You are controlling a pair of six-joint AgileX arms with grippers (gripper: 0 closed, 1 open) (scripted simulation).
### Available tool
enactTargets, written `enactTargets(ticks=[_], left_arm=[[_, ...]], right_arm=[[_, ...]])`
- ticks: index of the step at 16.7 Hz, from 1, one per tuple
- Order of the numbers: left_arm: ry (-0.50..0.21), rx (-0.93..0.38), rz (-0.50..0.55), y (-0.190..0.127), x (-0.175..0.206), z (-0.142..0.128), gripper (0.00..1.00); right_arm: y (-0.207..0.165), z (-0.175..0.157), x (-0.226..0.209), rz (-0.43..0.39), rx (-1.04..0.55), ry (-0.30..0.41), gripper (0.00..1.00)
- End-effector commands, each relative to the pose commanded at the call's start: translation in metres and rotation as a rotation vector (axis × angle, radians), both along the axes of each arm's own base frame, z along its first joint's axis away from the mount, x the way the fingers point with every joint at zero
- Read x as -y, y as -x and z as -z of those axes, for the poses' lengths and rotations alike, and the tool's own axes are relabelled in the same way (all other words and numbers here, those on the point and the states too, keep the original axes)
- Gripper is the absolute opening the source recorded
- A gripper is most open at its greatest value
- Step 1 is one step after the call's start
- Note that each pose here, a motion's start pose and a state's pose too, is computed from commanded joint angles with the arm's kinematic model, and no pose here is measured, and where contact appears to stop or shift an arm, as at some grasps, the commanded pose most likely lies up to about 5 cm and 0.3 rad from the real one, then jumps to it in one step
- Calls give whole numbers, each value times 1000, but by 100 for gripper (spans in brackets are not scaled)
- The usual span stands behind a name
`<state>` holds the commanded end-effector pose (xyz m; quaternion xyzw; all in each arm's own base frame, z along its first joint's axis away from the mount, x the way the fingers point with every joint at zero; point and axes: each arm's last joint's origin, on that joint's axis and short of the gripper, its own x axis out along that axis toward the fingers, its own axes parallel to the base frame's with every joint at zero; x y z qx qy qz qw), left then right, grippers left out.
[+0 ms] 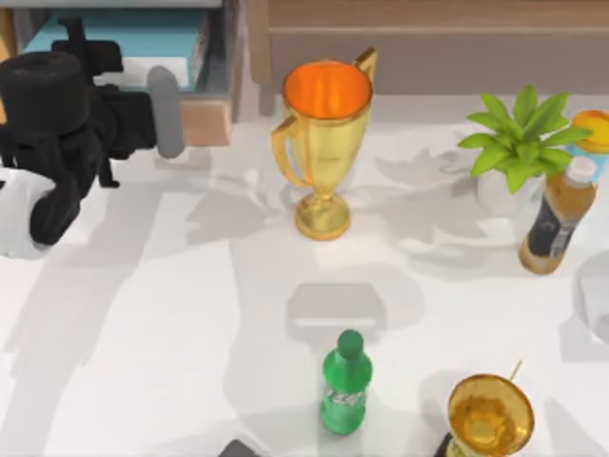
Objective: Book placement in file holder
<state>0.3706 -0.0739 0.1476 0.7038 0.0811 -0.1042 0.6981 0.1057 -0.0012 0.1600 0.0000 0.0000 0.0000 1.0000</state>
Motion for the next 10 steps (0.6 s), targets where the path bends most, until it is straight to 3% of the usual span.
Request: enactTargets(ticks=[4,10], left_arm=[[0,-1,1,0,0,0,0],[0,-1,1,0,0,0,45]], right_arm=[[0,0,0,0,0,0,100],[0,0,0,0,0,0,100]])
